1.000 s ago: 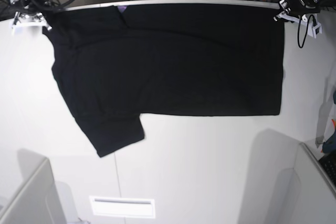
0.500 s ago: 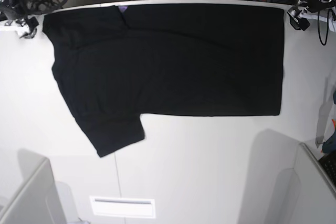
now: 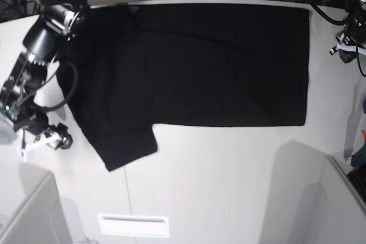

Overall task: Fold the T-shirt properly
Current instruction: 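Release the shoulders and move both grippers to the shirt's hem corners, then grasp the hem corners with left and right grippers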

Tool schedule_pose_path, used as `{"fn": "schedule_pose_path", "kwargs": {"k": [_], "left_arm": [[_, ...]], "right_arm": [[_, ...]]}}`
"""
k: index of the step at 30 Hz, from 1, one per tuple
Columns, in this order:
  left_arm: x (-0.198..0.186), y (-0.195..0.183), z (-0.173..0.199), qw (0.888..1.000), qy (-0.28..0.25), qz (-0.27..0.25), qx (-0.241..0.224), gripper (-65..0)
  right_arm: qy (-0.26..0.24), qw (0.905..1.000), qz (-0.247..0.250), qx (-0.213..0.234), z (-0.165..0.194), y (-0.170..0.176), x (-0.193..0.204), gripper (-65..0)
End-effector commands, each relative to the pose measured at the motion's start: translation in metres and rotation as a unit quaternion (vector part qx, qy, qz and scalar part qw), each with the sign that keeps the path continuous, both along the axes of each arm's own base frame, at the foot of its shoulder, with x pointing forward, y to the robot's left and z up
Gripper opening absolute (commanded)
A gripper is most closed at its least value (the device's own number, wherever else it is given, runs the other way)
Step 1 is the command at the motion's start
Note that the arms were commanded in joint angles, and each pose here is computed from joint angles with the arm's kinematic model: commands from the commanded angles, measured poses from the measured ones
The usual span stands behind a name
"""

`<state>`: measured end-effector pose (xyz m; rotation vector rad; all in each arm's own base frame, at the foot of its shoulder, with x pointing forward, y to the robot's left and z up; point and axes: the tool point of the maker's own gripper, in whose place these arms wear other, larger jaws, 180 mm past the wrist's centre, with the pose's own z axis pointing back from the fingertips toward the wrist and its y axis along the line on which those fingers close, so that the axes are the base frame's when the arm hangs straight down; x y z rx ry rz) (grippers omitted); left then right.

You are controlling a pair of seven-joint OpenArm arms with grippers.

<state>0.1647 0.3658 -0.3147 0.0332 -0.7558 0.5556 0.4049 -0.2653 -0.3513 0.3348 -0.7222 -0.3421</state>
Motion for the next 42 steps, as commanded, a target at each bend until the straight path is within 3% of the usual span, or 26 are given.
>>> {"fn": "schedule_pose_path", "kwargs": {"k": [1, 7, 15, 20, 23, 27, 29, 35, 38, 42], "left_arm": [[0.006, 0.007, 0.014, 1.000, -0.015, -0.005, 0.019, -65.0], [0.011, 0.013, 0.020, 0.999, -0.020, -0.007, 0.028, -65.0], [0.011, 0.014, 0.021, 0.999, -0.019, -0.008, 0.031, -65.0], [0.020, 0.017, 0.028, 0.999, -0.032, -0.009, 0.036, -45.3], [0.031, 0.020, 0.029, 0.999, -0.041, -0.009, 0.029, -37.8], [0.064, 0.009, 0.023, 0.998, -0.032, -0.058, 0.018, -35.9], [0.079, 0.008, 0.016, 0.998, -0.027, -0.056, -0.001, -35.9], [0.119, 0.008, -0.011, 0.997, -0.003, -0.042, -0.068, -35.9], [0.147, 0.005, -0.018, 0.996, 0.024, -0.060, -0.056, -34.9], [0.177, 0.004, -0.025, 0.996, 0.059, -0.068, -0.019, -33.2]], "right_arm": [[-0.018, 0.9998, 0.008, -0.006, 0.012, -0.002, 0.023, -30.9], [0.043, 0.9988, 0.023, -0.011, -0.034, 0.012, 0.066, -30.8], [0.066, 0.9942, 0.062, -0.057, -0.058, 0.027, 0.063, -30.8], [0.085, 0.9922, 0.070, -0.060, -0.075, 0.030, 0.048, -31.5], [0.091, 0.9914, 0.077, -0.054, -0.083, 0.041, 0.043, -31.5], [0.101, 0.9896, 0.088, -0.053, -0.087, 0.048, 0.037, -31.7], [0.091, 0.9898, 0.095, -0.054, -0.085, 0.056, 0.039, -32.0], [0.090, 0.9898, 0.096, -0.055, -0.087, 0.056, 0.037, -51.6], [0.090, 0.9898, 0.095, -0.056, -0.087, 0.055, 0.037, -64.1], [0.089, 0.9899, 0.096, -0.056, -0.086, 0.055, 0.037, -65.0]]}}
